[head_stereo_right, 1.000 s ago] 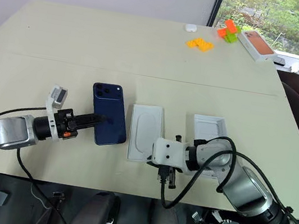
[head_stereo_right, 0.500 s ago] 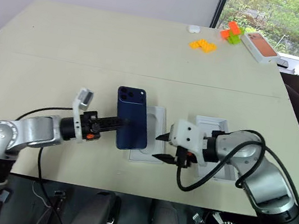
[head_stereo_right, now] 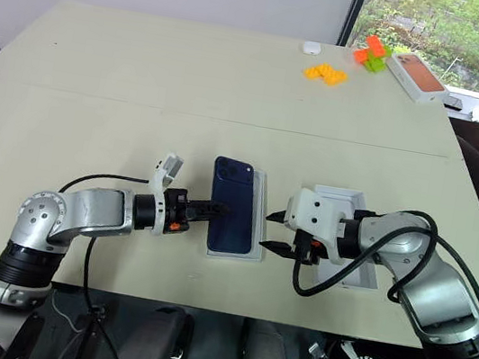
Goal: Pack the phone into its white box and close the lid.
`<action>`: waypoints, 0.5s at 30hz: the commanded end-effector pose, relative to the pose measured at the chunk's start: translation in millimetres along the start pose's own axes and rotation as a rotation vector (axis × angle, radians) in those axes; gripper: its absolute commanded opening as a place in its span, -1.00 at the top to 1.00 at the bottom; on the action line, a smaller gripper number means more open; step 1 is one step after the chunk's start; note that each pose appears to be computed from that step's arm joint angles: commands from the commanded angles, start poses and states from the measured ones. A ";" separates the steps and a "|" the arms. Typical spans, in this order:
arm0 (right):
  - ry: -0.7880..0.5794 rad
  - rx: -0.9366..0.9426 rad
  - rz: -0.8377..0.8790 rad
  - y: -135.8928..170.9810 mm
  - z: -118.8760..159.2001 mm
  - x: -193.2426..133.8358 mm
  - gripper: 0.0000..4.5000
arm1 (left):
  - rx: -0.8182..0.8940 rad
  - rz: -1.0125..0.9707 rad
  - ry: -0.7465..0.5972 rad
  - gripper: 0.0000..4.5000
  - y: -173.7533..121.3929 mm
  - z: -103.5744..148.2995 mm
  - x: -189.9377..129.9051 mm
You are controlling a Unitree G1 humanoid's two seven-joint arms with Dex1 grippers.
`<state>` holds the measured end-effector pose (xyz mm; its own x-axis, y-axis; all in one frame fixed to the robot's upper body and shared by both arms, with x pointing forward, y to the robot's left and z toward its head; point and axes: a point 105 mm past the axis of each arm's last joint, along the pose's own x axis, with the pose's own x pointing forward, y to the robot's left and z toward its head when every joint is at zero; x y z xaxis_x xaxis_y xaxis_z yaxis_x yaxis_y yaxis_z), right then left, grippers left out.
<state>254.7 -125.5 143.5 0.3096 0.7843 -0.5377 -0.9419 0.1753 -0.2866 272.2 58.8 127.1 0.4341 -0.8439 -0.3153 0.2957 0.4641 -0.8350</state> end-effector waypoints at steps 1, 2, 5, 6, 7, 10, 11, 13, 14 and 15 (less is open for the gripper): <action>-0.001 -0.038 -0.023 -3.3 4.6 -4.5 -0.03 | 0.018 -0.027 0.006 1.00 -9.8 3.0 1.1; -0.001 -0.038 -0.023 -3.3 4.9 -4.4 -0.03 | 0.016 -0.025 0.009 1.00 -9.7 3.1 2.2; -0.003 -0.038 -0.024 -3.0 5.4 -3.9 -0.03 | 0.002 -0.018 0.005 1.00 -9.0 4.1 4.5; -0.003 -0.038 -0.024 -2.9 5.4 -3.9 -0.03 | -0.009 -0.015 0.000 1.00 -8.4 4.6 5.3; -0.003 -0.038 -0.024 -2.7 5.3 -3.9 -0.03 | -0.016 -0.012 -0.001 1.00 -7.6 4.4 5.9; 0.001 -0.038 -0.025 -2.6 4.4 -3.8 -0.03 | -0.019 -0.011 0.003 1.00 -7.3 3.0 6.4; 0.002 -0.038 -0.025 -2.6 4.2 -3.7 -0.03 | -0.020 -0.014 0.004 1.00 -7.6 2.7 6.6; 0.003 -0.041 -0.026 -3.1 4.1 -3.4 -0.03 | -0.026 0.001 0.009 1.00 -5.2 1.1 7.3; 0.003 -0.042 -0.026 -3.2 4.2 -3.2 -0.03 | -0.030 0.006 0.011 1.00 -4.1 0.5 7.7; 0.002 -0.042 -0.027 -3.5 4.3 -3.0 -0.03 | -0.032 0.010 0.011 1.00 -3.4 0.1 7.9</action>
<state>256.4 -126.6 143.0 0.3219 0.7784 -0.5389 -0.9374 0.1822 -0.2968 275.1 50.6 117.7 0.4235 -0.8289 -0.3654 0.2412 0.4920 -0.8365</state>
